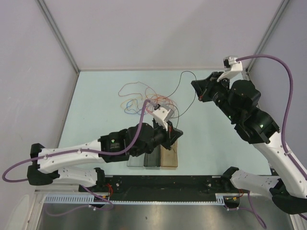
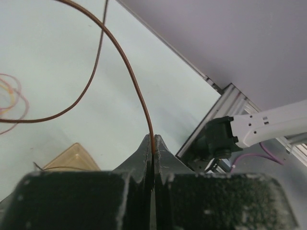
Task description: Untangle the cables
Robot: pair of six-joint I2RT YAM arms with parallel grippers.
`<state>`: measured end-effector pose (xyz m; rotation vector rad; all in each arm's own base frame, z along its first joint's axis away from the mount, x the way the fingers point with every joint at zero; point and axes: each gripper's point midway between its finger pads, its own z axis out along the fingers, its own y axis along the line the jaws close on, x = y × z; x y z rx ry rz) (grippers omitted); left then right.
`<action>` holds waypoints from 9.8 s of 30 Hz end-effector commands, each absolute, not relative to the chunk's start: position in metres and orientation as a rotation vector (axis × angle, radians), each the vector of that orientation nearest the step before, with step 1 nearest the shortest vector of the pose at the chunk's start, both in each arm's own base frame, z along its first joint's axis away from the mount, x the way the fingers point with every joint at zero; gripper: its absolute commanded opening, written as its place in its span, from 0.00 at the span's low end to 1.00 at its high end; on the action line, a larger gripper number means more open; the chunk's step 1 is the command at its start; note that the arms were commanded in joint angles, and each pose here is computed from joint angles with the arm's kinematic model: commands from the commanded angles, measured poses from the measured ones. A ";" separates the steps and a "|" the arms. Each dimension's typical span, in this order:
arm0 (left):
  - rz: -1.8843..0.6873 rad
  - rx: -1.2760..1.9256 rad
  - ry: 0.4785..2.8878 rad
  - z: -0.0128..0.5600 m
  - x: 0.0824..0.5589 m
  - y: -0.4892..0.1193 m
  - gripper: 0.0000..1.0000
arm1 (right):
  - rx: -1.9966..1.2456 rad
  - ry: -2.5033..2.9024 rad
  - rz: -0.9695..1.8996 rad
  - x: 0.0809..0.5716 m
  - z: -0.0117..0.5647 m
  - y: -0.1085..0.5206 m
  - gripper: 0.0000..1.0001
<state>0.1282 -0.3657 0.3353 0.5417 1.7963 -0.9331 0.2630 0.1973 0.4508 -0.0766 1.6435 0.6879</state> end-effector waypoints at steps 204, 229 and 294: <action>-0.343 -0.717 2.207 0.056 0.413 -0.123 0.67 | -0.066 2.443 0.551 0.231 0.147 0.210 0.47; -0.439 -0.336 1.799 0.327 0.381 -0.138 0.00 | -0.046 2.421 0.599 0.232 0.155 0.209 0.37; -0.727 -0.163 2.215 0.205 0.154 -0.127 0.00 | -0.019 2.345 0.683 0.213 0.195 0.197 0.32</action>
